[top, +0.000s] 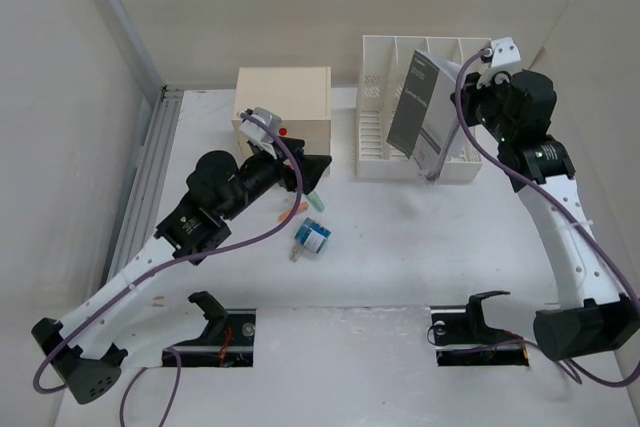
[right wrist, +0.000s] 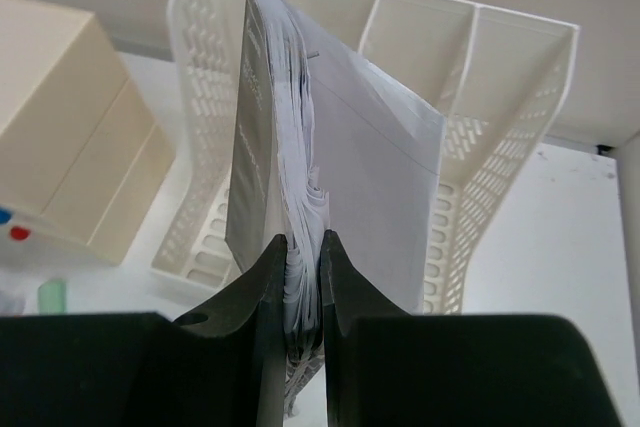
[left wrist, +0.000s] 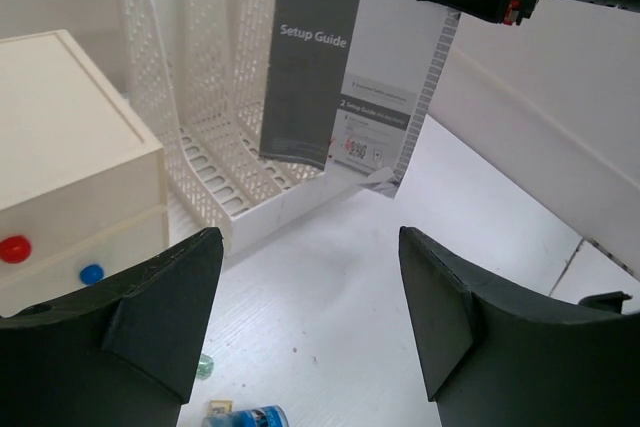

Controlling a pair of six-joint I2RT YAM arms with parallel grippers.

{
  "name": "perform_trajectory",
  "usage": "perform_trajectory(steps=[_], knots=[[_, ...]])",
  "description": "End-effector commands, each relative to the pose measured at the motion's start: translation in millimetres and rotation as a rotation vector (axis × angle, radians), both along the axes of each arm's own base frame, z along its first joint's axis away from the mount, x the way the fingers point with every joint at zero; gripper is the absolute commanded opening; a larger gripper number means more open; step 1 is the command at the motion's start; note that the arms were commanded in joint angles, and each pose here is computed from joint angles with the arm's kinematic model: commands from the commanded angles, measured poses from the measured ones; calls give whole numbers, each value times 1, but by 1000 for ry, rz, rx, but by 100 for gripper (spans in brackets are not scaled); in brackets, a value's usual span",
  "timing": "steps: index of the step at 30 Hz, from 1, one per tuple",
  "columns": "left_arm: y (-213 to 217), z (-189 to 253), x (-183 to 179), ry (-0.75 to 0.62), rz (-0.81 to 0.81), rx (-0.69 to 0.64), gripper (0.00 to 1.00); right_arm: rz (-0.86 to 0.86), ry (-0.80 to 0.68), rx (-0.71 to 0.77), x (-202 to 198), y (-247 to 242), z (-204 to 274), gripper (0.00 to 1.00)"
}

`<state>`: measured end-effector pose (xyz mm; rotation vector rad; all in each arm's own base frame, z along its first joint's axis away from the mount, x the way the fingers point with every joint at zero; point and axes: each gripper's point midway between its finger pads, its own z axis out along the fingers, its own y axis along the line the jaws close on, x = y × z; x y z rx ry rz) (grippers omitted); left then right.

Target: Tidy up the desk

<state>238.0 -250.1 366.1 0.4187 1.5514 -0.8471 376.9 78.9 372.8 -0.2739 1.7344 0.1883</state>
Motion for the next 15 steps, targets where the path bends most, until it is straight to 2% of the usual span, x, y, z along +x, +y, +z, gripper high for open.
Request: perform_trajectory(steps=[1, 5, 15], knots=[[17, 11, 0, -45, 50, -12, 68, -139, -303, 77, 11, -20, 99, 0], [17, 11, 0, -45, 50, -12, 70, -177, -336, 66, 22, -20, 107, 0], [16, 7, 1, -38, 50, -6, 70, -261, -352, 44, 53, -4, 93, 0]])
